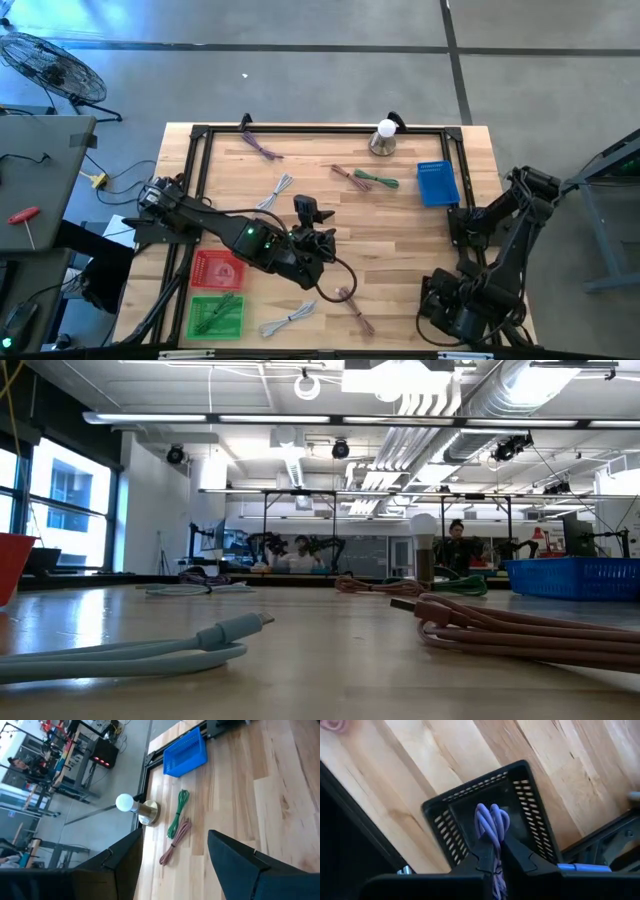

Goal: Pick & Place USB Port
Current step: Put the bottom purple charger cable into the black bin, then put the top pink charger cable into the red bin

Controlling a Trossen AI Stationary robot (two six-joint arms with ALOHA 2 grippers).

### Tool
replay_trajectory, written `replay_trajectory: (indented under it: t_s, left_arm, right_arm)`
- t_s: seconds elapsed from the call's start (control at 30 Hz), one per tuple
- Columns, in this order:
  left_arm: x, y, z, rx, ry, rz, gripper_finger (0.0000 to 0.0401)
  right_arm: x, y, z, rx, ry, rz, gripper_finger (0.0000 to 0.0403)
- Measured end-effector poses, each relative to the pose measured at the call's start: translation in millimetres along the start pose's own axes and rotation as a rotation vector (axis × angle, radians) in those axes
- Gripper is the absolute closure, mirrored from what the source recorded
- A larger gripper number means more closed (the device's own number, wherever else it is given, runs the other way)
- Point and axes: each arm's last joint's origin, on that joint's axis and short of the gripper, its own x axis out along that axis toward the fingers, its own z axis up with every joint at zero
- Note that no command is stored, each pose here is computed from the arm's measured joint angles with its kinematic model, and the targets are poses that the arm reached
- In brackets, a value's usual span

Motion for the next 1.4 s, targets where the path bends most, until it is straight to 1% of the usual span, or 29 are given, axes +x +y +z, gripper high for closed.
replay_trajectory:
  t_s: [0.1, 0.27, 0.37, 0.47, 0.53, 0.63, 0.73, 0.8, 0.9, 0.97, 1.0, 1.1, 1.2, 1.3, 1.4]
  left_arm:
    - [2, 2, 0, 0.017, 0.004, 0.004, 0.0186]
    - [11, 8, -2, 0.004, 0.024, 0.015, 0.0186]
    - [18, 13, -3, -0.008, 0.035, -0.007, 0.0186]
    - [23, 16, -4, -0.022, 0.040, -0.040, 0.0186]
    - [24, 17, -4, -0.024, 0.043, -0.038, 0.0186]
    - [23, 17, -4, -0.012, 0.044, -0.019, 0.0186]
    - [17, 19, -3, -0.013, 0.037, -0.004, 0.0186]
    - [8, 24, -3, -0.022, 0.035, 0.020, 0.0186]
    - [-5, 27, -2, -0.053, 0.036, 0.051, 0.0186]
    - [-17, 27, -6, -0.057, 0.050, 0.055, 0.0186]
    - [-22, 28, -6, -0.081, 0.047, 0.054, 0.0186]
    - [-42, 29, -12, -0.115, 0.053, 0.056, 0.0186]
    - [-57, 29, -18, -0.153, 0.055, 0.068, 0.0186]
    - [-67, 27, -25, -0.188, 0.068, 0.066, 0.0186]
    - [-74, 24, -31, -0.201, 0.088, 0.065, 0.0186]
  right_arm:
    - [1, 0, 0, 0.020, -0.007, 0.000, 0.0352]
    - [1, 0, 1, 0.030, -0.017, 0.005, 0.0288]
    - [1, 0, 1, 0.030, -0.014, 0.007, 0.0259]
    - [1, 0, 2, 0.033, -0.009, 0.004, 0.0240]
    - [-1, -1, 5, 0.029, -0.014, 0.007, 0.0236]
    - [-6, -4, 15, -0.025, -0.060, 0.031, 0.0238]
    - [-15, -10, 33, -0.101, -0.157, 0.059, 0.0246]
    - [-23, -16, 48, -0.154, -0.248, 0.069, 0.0253]
    - [-36, -29, 72, -0.232, -0.392, 0.054, 0.0262]
    - [-45, -39, 89, -0.278, -0.468, 0.040, 0.0268]
    - [-49, -44, 97, -0.303, -0.497, 0.036, 0.0270]
    - [-58, -56, 124, -0.363, -0.554, 0.042, 0.0278]
    - [-64, -65, 153, -0.416, -0.578, 0.092, 0.0283]
    - [-64, -75, 181, -0.491, -0.586, 0.149, 0.0288]
    - [-63, -90, 210, -0.522, -0.608, 0.175, 0.0291]
